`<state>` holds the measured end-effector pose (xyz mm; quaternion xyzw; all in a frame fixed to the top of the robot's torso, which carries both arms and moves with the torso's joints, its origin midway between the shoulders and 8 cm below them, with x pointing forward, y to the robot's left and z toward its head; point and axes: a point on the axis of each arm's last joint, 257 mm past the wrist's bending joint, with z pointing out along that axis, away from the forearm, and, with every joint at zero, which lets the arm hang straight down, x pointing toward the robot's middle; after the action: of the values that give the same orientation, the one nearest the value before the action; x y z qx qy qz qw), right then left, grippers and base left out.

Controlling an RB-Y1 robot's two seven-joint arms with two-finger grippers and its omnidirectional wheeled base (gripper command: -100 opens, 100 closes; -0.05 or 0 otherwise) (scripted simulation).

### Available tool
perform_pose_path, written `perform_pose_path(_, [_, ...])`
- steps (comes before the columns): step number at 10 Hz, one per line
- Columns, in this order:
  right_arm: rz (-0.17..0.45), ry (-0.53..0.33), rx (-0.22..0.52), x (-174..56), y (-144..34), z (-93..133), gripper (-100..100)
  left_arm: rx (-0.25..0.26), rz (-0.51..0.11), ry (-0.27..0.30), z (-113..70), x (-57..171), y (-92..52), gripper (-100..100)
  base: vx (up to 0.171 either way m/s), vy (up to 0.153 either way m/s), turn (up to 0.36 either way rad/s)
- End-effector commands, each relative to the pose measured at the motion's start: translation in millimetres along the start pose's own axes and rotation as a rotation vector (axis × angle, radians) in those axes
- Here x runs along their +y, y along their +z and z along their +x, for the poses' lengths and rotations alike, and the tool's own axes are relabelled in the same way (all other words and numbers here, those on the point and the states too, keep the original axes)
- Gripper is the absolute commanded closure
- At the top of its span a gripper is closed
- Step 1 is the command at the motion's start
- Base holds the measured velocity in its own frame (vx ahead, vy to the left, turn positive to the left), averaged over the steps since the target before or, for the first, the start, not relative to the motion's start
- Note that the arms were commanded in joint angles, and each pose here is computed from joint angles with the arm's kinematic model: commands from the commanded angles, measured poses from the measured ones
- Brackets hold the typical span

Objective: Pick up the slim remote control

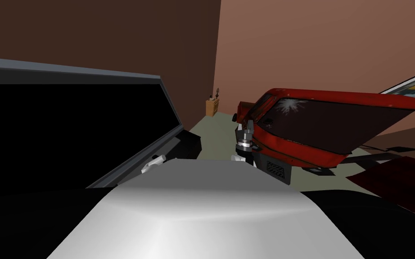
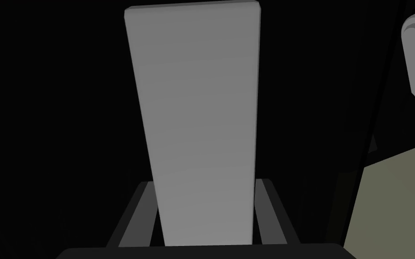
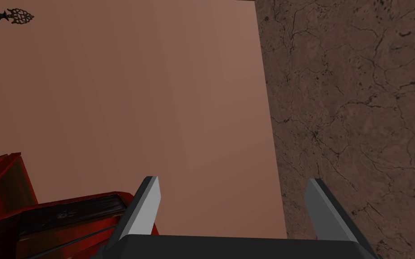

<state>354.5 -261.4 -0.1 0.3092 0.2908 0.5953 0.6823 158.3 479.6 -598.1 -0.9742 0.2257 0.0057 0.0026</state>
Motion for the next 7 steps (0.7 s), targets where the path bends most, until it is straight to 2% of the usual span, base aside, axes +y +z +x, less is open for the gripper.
perform_pose_path(1, [0.000,0.000,0.000,0.0,0.0,0.0,0,0.000,0.000,0.000,0.0,0.0,0.0,0,0.000,0.000,0.000])
perform_pose_path(2, [0.000,0.000,0.000,0.0,0.0,0.0,0,0.000,-0.001,0.011,2.2,-7.8,-7.9,100,0.024,-0.019,0.085])
perform_pose_path(5, [0.000,0.000,0.000,0.0,0.0,0.0,0,0.001,0.000,0.029,5.3,-18.6,-20.6,100,0.026,-0.027,0.086])
perform_pose_path(6, [0.000,0.000,0.000,0.0,0.0,0.0,0,0.001,0.001,0.024,4.2,-17.1,-16.8,100,0.012,-0.011,0.019])
perform_pose_path(7, [0.000,0.000,0.000,0.0,0.0,0.0,0,0.001,0.000,0.025,4.2,-17.7,-17.5,0,0.000,0.000,0.000])
